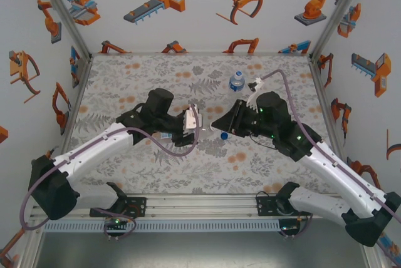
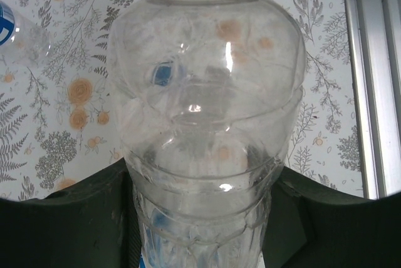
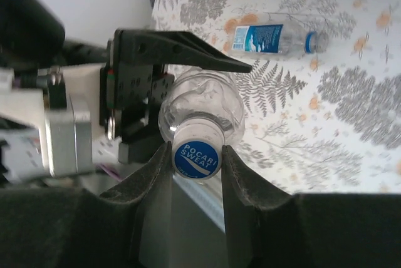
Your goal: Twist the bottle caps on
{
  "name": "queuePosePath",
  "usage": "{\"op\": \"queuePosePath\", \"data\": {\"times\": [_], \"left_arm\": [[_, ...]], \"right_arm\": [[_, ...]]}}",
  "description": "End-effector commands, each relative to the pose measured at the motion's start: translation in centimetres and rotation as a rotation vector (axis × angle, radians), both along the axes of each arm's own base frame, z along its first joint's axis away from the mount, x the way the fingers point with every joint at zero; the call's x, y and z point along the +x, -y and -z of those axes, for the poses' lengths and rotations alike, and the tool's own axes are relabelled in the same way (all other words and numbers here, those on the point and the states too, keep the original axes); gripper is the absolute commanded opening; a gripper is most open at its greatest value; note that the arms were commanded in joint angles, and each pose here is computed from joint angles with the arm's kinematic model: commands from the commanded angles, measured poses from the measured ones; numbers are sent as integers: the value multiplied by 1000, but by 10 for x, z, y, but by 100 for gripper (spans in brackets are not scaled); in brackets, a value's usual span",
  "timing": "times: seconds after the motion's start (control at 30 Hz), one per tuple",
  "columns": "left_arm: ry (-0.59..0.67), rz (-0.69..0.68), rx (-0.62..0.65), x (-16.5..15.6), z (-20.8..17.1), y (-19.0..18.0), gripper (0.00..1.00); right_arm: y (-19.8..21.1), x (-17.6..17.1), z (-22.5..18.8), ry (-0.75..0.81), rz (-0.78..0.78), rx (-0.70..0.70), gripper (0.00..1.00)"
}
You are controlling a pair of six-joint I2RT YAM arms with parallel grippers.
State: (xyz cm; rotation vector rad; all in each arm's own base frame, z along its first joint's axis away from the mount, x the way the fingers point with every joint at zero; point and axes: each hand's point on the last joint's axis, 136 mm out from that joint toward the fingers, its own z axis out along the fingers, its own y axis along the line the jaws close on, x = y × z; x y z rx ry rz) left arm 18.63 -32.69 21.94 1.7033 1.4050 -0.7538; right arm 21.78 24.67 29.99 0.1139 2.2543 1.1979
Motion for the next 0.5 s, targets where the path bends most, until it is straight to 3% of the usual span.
{"op": "queuePosePath", "data": {"times": [0.0,0.13,0.33,0.47], "left_arm": [[65,113,-137,-11,-32,22,0],[58,113,-137,-9,-34,24,0],[50,125,-116,-15,-34,19,0],[39,139,-105,-21,-33,15,0]], "right_arm": [[4,14,4,-129,174,98,0],[-6,15,-12,-13,91,111,2],[1,3,-52,344,-72,-43,45],[-2,-24,-84,682,-279,-132,51]]}}
